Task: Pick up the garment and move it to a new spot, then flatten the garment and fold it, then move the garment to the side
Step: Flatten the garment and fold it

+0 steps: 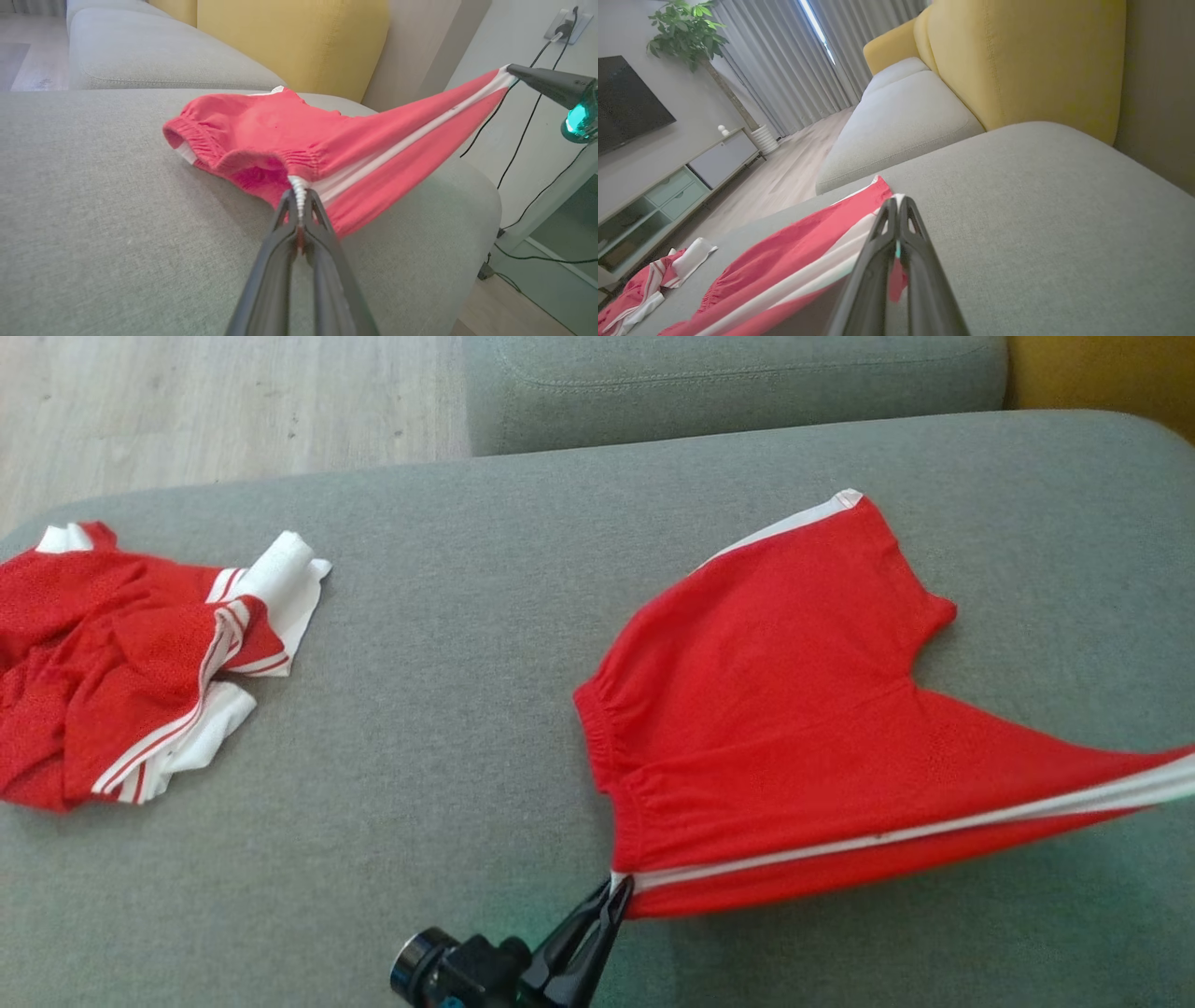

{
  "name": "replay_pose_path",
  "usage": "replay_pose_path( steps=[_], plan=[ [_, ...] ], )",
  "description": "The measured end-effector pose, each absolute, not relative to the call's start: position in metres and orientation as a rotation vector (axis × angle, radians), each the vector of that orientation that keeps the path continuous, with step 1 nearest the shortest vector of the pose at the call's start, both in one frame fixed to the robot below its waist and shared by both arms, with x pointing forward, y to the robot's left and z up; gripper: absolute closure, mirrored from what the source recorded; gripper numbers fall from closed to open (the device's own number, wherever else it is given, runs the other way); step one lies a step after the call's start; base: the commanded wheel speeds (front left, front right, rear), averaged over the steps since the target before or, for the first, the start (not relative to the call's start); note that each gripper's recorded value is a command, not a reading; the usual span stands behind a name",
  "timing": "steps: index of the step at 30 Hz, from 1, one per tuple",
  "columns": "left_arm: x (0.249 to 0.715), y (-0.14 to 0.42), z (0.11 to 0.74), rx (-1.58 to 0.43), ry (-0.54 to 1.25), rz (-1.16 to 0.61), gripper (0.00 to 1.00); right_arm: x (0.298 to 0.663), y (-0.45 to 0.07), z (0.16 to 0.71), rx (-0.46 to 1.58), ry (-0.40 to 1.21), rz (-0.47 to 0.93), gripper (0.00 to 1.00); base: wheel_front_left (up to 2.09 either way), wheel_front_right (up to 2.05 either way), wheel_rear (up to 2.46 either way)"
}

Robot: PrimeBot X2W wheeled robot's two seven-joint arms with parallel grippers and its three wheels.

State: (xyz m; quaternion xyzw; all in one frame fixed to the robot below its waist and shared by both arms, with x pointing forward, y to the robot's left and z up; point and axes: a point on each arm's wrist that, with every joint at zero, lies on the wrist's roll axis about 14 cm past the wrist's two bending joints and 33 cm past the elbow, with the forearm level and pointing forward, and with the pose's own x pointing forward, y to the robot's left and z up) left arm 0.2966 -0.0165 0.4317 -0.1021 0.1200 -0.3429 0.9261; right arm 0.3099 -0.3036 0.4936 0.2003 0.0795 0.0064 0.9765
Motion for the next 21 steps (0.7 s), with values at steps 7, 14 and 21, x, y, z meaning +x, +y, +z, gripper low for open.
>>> replay_pose_path(
  steps=[7,14,21],
  plan=[
    [0.317,-0.013,0.445,-0.242,0.214,-0.657,1.00,0.351,-0.291,0.504,0.299,0.134,0.088,1.00,0.00,0.00,0.00],
    [0.374,-0.011,0.466,-0.261,0.167,-0.620,1.00,0.433,-0.277,0.509,0.233,0.156,0.154,1.00,0.00,0.00,0.00],
    [0.410,0.007,0.455,-0.290,0.211,-0.560,1.00,0.500,-0.243,0.496,0.164,0.244,0.261,1.00,0.00,0.00,0.00]
  ],
)
